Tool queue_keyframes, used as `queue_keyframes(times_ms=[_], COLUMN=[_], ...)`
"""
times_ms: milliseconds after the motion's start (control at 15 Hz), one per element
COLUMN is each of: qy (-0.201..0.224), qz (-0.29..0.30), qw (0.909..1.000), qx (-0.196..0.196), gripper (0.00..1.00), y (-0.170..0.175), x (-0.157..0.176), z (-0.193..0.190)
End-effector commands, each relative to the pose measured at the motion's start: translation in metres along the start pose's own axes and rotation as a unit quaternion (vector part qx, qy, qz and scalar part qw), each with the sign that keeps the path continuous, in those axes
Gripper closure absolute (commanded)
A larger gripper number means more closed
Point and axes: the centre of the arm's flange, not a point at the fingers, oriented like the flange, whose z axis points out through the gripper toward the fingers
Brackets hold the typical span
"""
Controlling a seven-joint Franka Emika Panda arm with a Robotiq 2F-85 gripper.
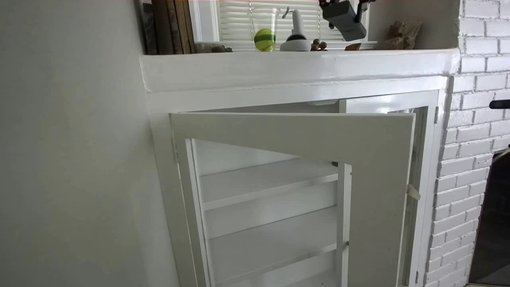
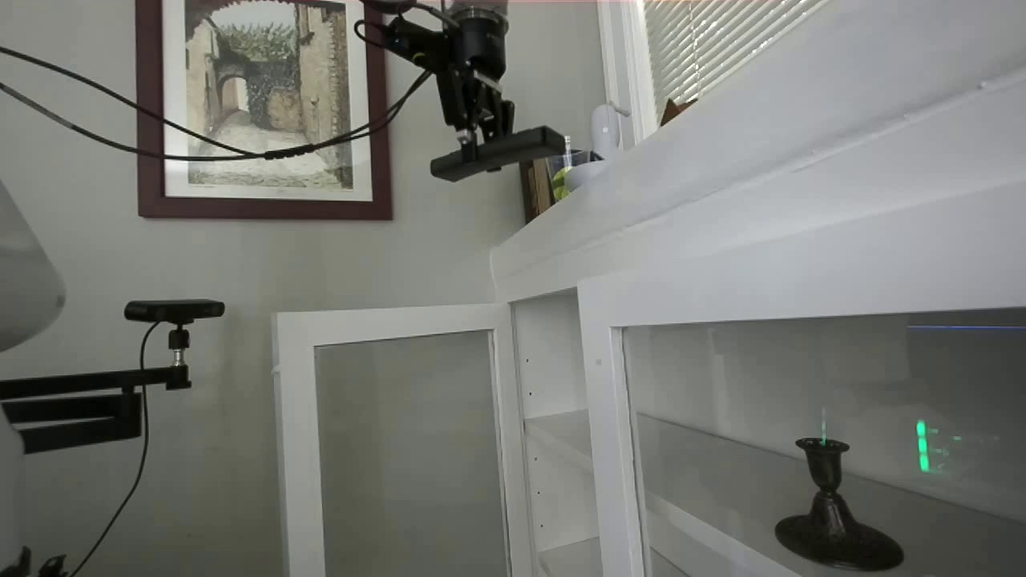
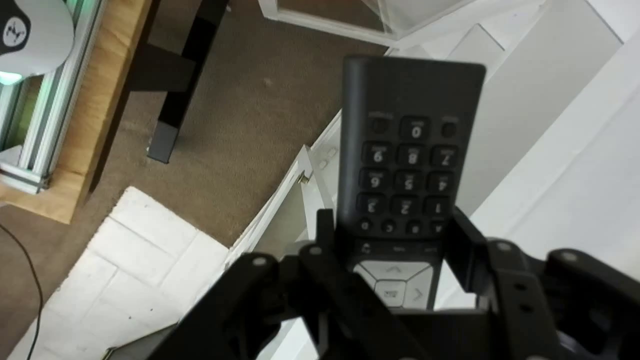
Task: Put the remote in the cabinet
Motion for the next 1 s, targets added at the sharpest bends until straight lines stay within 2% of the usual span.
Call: queue_keyframes(times_ms=[0,200,533,733,933], qy=[-0.030,-0.019,-0.005,0.013,0.017], qz=[0.014,0.028,0.037,0.043,0.039], qw=[0.9993,0.9991,0.9992,0.9988,0.9991], qx=[0.020,0.026,-0.013,-0.021,-0.006], gripper=[0.70,0.70,0.70,0.70,0.70], y=[-0.011,-0.013,-0.005,0.000,-0.001], x=[-0.042,-0.064,-0.089,-0.090,-0.077], z=[0.038,0.054,0.097,0.123,0.146])
